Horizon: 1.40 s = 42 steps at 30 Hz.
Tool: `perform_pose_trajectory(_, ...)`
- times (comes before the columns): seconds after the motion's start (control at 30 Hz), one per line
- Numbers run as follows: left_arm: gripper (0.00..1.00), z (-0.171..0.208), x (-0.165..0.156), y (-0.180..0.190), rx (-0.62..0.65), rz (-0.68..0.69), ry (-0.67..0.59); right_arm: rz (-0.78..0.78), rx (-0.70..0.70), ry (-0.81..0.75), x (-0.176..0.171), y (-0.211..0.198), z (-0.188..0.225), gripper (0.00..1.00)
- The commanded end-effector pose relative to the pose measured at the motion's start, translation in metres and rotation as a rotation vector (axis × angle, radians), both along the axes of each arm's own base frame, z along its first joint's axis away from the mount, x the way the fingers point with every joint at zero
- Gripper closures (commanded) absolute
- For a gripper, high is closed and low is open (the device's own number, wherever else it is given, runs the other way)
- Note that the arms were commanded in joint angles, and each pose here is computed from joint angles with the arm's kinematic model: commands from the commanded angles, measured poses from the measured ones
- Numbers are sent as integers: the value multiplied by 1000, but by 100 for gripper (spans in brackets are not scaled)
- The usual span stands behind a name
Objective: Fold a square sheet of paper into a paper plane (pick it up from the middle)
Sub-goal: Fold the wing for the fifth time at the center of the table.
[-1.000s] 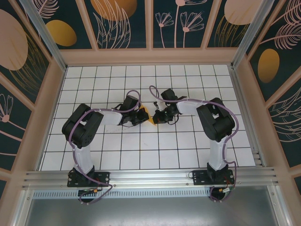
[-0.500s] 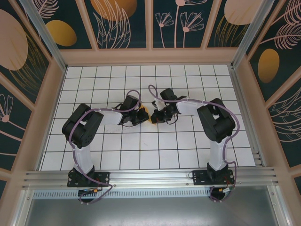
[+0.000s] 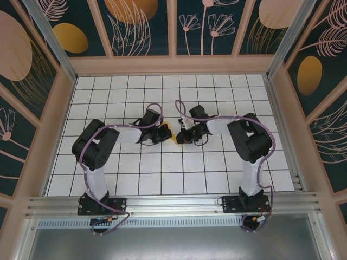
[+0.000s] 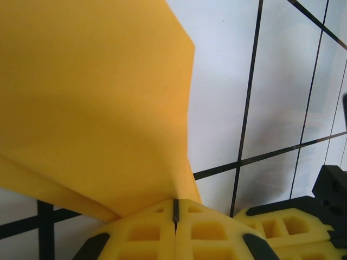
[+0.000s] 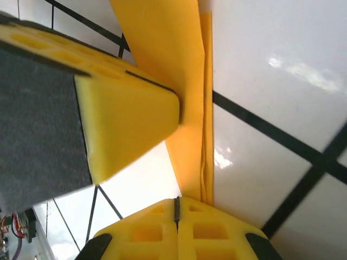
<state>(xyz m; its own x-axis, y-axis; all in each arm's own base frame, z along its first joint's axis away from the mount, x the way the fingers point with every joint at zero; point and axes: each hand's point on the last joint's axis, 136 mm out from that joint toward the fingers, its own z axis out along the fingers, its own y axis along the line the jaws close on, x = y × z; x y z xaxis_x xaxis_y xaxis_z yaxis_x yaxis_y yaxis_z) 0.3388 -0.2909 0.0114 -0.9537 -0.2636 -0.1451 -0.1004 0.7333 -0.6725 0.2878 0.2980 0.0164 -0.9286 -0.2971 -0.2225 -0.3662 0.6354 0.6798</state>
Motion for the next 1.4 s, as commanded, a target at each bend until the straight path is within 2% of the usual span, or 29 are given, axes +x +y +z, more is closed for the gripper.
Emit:
perform_pose_trajectory(0.0, 94, -67, -23, 53, 268, 75, 129, -53, -138, 159, -39, -41, -29, 100)
perform_pose_trajectory(0.1, 94, -65, -22, 53, 267, 76, 126, -66, -107, 136, -36, -40, -17, 100)
perform_pose_trajectory(0.27, 94, -64, -21, 51, 260, 71, 122, -58, 0, 41, -14, -21, 24, 100)
perform_pose_trajectory(0.4, 94, -63, -20, 49, 253, 69, 120, -38, 43, -2, 0, -5, 41, 100)
perform_pose_trajectory(0.63, 94, -61, -18, 47, 241, 67, 118, -10, 27, 13, 13, 14, 26, 100)
perform_pose_trajectory(0.9, 94, -55, -15, 42, 223, 57, 102, -11, -31, 64, 8, 8, -6, 100)
perform_pose_trajectory(1.0, 93, -42, -8, 36, 194, 39, 56, -31, -77, 85, 4, -2, -20, 100)
perform_pose_trajectory(1.1, 90, -17, 6, 27, 164, 0, -44, -51, -116, 106, -2, -14, -32, 100)
perform_pose_trajectory(1.27, 86, 29, 31, 24, 187, -49, -240, -64, -143, 123, -6, -23, -40, 100)
perform_pose_trajectory(1.37, 85, 40, 36, 25, 198, -68, -297, -66, -144, 122, -5, -23, -39, 100)
